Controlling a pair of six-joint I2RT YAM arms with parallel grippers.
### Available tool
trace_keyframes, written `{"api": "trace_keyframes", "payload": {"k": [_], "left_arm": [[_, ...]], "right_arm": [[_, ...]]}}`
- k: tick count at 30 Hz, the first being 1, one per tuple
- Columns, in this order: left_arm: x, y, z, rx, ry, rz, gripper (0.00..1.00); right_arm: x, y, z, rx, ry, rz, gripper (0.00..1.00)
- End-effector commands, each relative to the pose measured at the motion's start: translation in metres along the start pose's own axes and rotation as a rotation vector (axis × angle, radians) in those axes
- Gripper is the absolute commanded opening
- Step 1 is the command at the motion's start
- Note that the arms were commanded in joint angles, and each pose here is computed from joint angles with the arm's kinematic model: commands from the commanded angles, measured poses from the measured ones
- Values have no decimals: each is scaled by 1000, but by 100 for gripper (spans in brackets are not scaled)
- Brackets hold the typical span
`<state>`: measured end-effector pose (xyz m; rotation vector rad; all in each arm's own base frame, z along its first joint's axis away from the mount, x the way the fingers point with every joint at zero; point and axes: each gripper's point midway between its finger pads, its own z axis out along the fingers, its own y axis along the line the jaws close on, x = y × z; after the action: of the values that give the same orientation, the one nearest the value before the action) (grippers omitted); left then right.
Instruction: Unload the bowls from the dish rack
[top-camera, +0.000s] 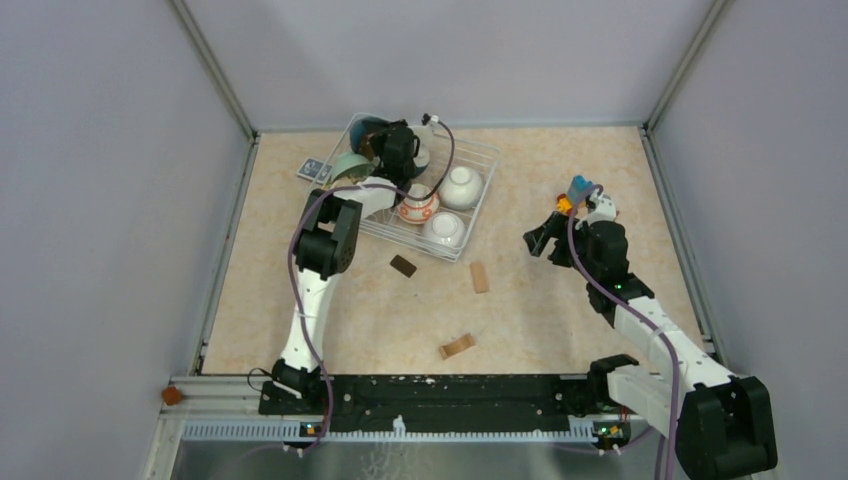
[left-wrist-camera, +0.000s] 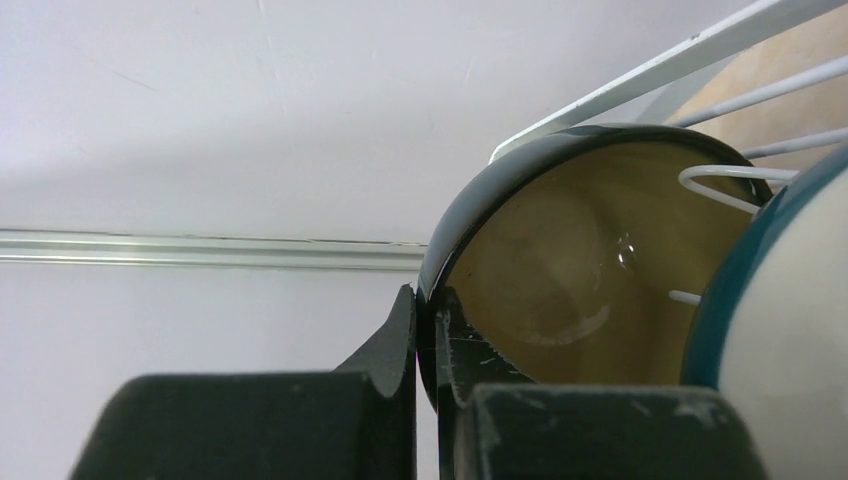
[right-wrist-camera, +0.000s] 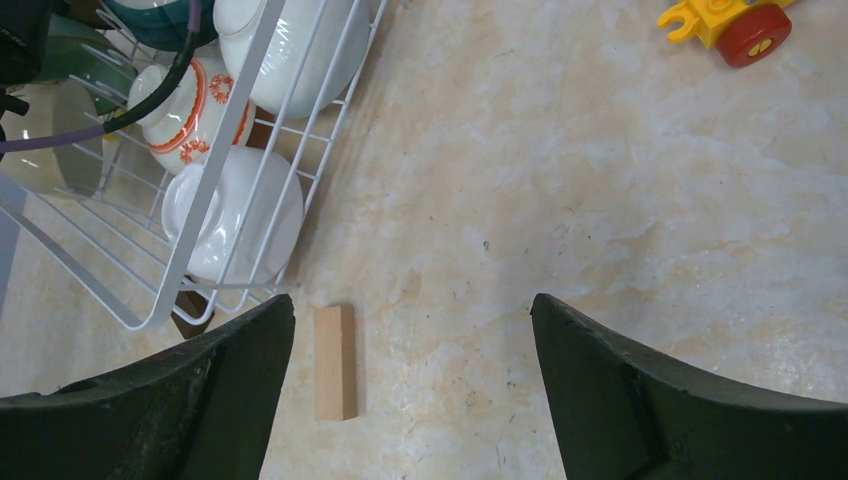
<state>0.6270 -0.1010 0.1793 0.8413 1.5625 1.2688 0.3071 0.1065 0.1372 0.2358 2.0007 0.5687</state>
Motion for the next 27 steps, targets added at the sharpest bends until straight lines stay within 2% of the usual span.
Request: {"api": "trace_keyframes", "payload": {"k": [1,7,18,27], "left_arm": [[-7,65,-8,-211,-8,-14,0],[-19,91,-16,-258,-33,-33,0],[-28,104,-27,-267,-61,-140,0],[-39,150,-38,-349,-91,-247,0]], "right_arm": [[-34,16,-1,-33,-85,-15,87],[-35,16,-1,-34,-86,-13,87],[-36,17,-5,-31,-92,-16,87],[-38,17,-10,-29,-99,-16,87]]}}
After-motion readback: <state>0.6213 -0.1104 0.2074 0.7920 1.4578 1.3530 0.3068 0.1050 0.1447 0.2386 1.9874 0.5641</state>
